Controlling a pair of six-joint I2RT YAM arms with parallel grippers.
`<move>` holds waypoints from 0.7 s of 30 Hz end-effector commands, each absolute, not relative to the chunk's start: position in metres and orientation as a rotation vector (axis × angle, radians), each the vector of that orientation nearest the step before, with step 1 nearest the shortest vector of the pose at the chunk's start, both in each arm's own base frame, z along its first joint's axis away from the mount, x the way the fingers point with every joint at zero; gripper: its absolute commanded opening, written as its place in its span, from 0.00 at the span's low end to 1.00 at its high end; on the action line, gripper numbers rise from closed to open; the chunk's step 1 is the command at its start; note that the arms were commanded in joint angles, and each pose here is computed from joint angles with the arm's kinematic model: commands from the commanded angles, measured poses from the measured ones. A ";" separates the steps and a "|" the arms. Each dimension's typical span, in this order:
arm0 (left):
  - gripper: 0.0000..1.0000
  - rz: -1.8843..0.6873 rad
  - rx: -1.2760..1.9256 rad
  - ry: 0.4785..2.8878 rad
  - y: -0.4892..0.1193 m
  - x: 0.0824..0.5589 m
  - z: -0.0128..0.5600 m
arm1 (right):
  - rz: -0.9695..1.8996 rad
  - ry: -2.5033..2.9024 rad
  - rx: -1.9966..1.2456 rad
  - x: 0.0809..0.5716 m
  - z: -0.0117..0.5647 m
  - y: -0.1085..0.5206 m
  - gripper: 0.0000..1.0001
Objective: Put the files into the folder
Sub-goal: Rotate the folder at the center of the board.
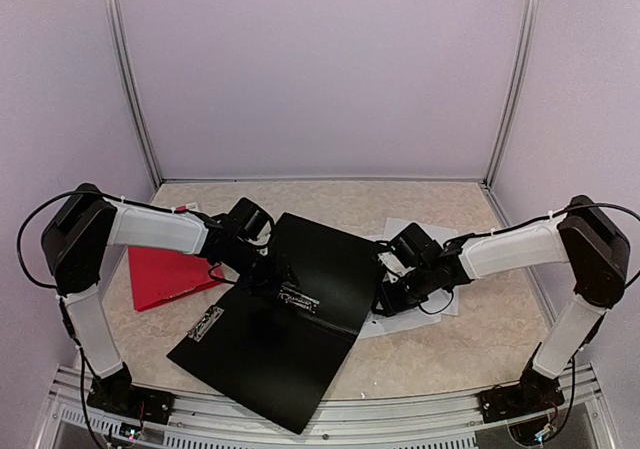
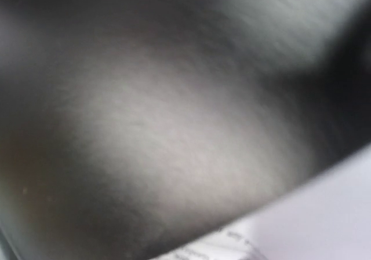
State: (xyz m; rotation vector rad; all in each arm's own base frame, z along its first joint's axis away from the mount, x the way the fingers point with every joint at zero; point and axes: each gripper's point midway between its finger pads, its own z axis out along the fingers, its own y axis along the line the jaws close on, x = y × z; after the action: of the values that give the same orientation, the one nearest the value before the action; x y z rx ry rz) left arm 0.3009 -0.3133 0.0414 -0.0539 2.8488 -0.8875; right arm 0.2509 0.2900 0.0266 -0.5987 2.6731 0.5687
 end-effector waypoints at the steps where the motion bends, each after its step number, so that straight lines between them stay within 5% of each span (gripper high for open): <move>1: 0.58 -1.007 0.051 2.867 -0.337 0.283 0.056 | 0.540 2.599 -0.599 0.273 0.050 0.289 0.37; 12: 0.64 -0.915 0.102 2.759 -0.325 0.293 0.081 | 0.756 2.384 -0.617 0.256 0.132 0.332 0.35; 21: 0.65 -0.902 0.109 2.747 -0.317 0.303 0.071 | 0.589 2.449 -0.580 0.254 0.115 0.337 0.40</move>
State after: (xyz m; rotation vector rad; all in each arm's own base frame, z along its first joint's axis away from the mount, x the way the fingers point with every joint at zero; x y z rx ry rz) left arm 0.3010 -0.3083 0.0719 0.0548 2.7745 -0.8409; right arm 0.2502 0.3402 0.1212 -0.6238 2.4229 0.6805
